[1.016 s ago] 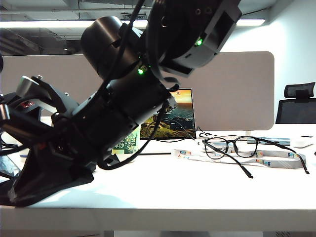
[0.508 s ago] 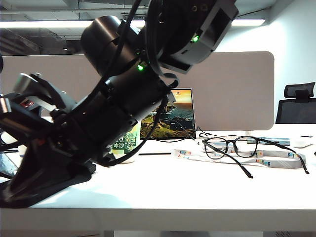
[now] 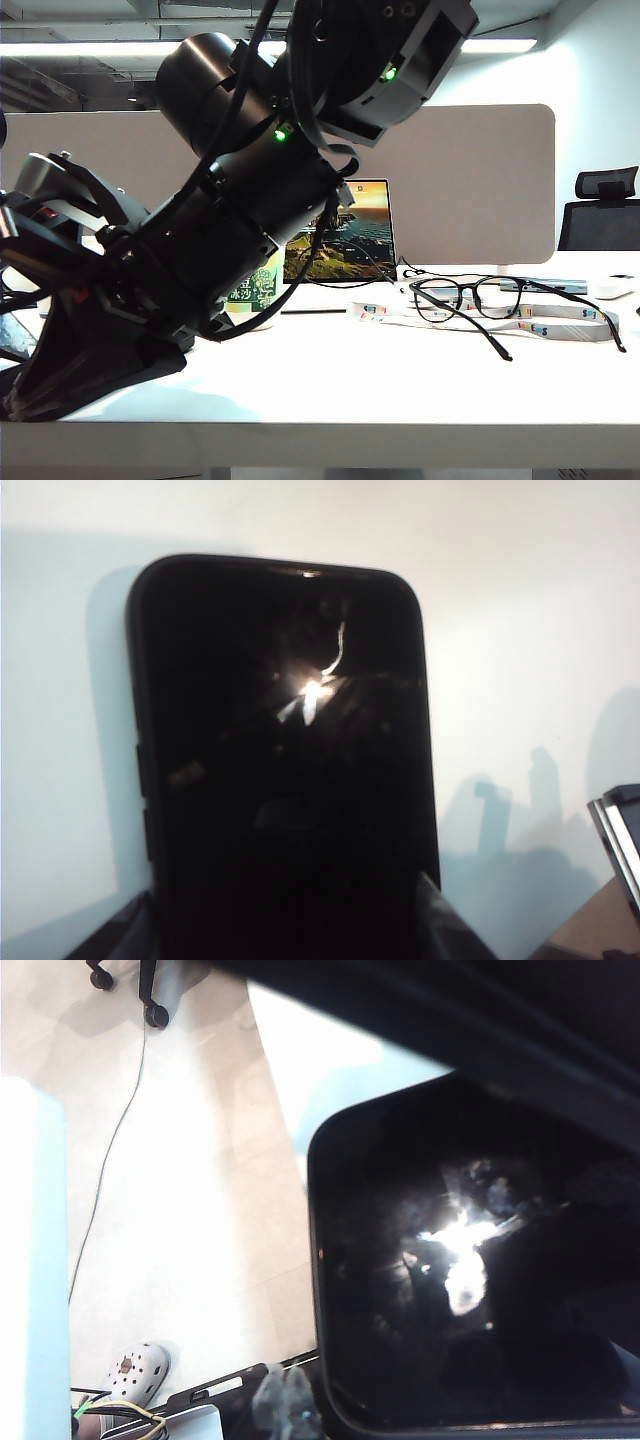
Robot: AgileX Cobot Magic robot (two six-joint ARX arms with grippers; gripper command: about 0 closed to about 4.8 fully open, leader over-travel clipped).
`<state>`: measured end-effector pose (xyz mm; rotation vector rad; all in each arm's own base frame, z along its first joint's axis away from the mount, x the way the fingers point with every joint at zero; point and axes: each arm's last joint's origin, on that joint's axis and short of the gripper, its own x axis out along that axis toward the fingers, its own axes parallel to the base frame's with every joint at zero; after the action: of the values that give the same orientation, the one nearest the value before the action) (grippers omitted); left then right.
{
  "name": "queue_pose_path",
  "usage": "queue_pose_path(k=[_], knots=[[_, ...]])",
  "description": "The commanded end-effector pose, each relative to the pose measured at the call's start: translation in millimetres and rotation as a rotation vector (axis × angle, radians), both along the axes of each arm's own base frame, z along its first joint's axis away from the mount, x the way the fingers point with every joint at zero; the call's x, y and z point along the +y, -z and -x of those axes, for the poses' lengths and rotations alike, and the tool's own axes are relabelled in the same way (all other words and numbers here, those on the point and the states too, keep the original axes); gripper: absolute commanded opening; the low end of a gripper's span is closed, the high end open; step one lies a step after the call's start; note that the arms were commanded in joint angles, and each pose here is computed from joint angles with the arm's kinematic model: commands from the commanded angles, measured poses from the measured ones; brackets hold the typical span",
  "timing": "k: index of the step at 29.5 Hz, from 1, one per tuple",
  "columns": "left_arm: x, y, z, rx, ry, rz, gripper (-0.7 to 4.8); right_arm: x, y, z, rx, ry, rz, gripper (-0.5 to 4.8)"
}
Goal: Pick up the black phone, pick up the charger plug, insert the charger plug into the phone's charging port, and finally place the connected phone back on the desk.
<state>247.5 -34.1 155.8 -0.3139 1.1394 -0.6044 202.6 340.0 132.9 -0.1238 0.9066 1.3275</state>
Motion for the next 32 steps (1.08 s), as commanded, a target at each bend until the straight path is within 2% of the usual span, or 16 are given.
queue_pose_path(k=[1,14,32], knots=[[0.1,1.1,1.0,0.01,0.0,-0.002,3.42,2.0,-0.2,0.4,-0.009,-0.003,-0.006,-0.03],[0.0,1.0,1.1,0.012,0.002,0.002,3.42,1.3,6.2,-1.7,-0.009,0.02,0.02,-0.03],[-0.1,1.1,1.6,0.017,0.003,0.006,3.42,2.9,2.7,-5.9,-0.006,0.075,-0.014,-0.03]])
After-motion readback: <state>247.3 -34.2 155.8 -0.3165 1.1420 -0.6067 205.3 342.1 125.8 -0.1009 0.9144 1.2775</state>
